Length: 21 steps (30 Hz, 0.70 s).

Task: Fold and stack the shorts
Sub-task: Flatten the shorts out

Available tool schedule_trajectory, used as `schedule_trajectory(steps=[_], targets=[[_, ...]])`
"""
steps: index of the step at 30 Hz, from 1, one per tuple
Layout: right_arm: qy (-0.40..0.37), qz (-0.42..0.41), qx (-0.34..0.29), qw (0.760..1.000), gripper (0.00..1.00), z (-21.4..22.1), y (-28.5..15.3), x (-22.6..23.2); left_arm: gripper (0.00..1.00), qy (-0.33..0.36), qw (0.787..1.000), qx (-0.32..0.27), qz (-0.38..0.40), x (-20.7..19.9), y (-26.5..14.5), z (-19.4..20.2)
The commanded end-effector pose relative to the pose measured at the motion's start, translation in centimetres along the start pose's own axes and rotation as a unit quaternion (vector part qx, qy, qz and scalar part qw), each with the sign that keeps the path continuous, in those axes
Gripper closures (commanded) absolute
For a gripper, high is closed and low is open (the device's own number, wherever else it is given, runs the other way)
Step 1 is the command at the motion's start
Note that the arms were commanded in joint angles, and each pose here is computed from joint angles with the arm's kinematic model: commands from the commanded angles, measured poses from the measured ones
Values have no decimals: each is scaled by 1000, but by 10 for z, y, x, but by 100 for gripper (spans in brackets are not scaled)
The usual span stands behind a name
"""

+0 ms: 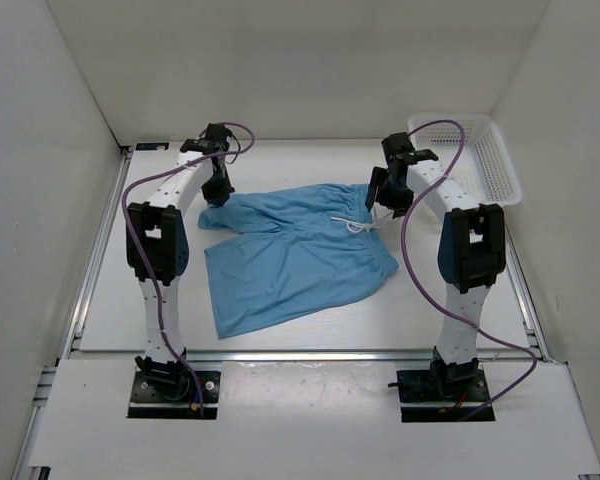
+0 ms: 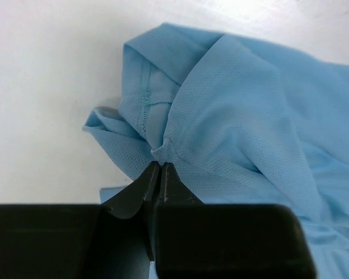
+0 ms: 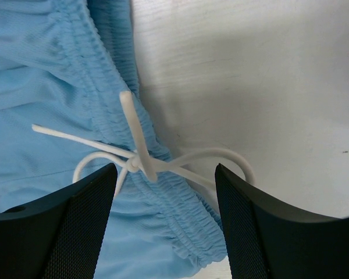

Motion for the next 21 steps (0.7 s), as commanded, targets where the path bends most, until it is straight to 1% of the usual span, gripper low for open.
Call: schedule_trajectory(steps=[1, 2, 4, 5, 6, 7, 8, 9, 10, 11, 12, 13, 14, 15, 16, 17, 18, 19, 20, 21], targets=[[-7, -19, -23, 1000, 27, -6, -22, 6, 85, -13, 1000, 3, -20, 8, -1, 11], [-7, -19, -22, 1000, 27, -4, -23, 4, 83, -13, 1000, 3, -20, 8, -1, 11], [-7, -26, -22, 999, 27, -5, -23, 7, 65, -4, 1000, 15, -18, 6, 8, 16], [-7, -26, -22, 999, 27, -5, -23, 7, 60, -6, 1000, 7, -11, 4, 4, 10], [-7, -26, -22, 999, 27, -5, -23, 7, 54, -5, 1000, 13, -7, 1, 8, 12], [-12, -26, -22, 999, 27, -5, -23, 6, 52, -6, 1000, 10, -1, -1, 8, 9], [-12, -30, -19, 999, 27, -3, -23, 8, 37, -10, 1000, -4, 3, -2, 2, -1], [-12, -34, -23, 999, 26, -8, -24, 11, 30, -10, 1000, -7, 3, -3, 3, -5], [-16, -36, -27, 999, 26, -12, -24, 14, 30, -10, 1000, -4, 3, -4, 5, -6], [-17, -31, -20, 999, 26, -12, -17, 14, 29, -15, 1000, -23, 5, -1, 1, -22], [-16, -43, -35, 998, 26, -25, -22, 24, 29, -20, 999, -25, 8, 1, 1, -27], [-16, -42, -34, 998, 26, -29, -21, 27, 29, -21, 999, -30, 10, 0, 2, -33], [-22, -31, -20, 999, 26, -27, -7, 26, 29, -20, 1000, -23, 6, 2, 16, -35], [-22, -29, -17, 999, 26, -30, -3, 29, 29, -29, 999, -36, 22, 2, 12, -50], [-22, -33, -23, 999, 26, -42, 3, 38, 29, -24, 999, -39, 29, -2, 16, -55], [-22, -34, -24, 999, 26, -47, 5, 42, 29, -22, 999, -10, 26, -1, 35, -46], [-21, -44, -38, 998, 26, -59, 0, 50, 28, -25, 999, -25, 36, -5, 30, -60], [-21, -43, -37, 998, 26, -61, 4, 52, 28, -24, 999, -22, 35, -6, 34, -60], [-21, -40, -32, 998, 26, -61, 16, 53, 11, -28, 999, -14, 31, -2, 47, -58], [-22, -45, -31, 998, 26, -63, 20, 56, 6, -27, 999, -11, 38, -5, 50, -58]])
Point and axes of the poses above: each gripper's point midway between its finger pads, its own y axis out along the fingers, its own x axis along the line the jaws close on, z = x × y, the point moved 1 cm from there along -y, back along the fingers, and after that the axes turned 12 degrees about y, right-handed, at the moved point
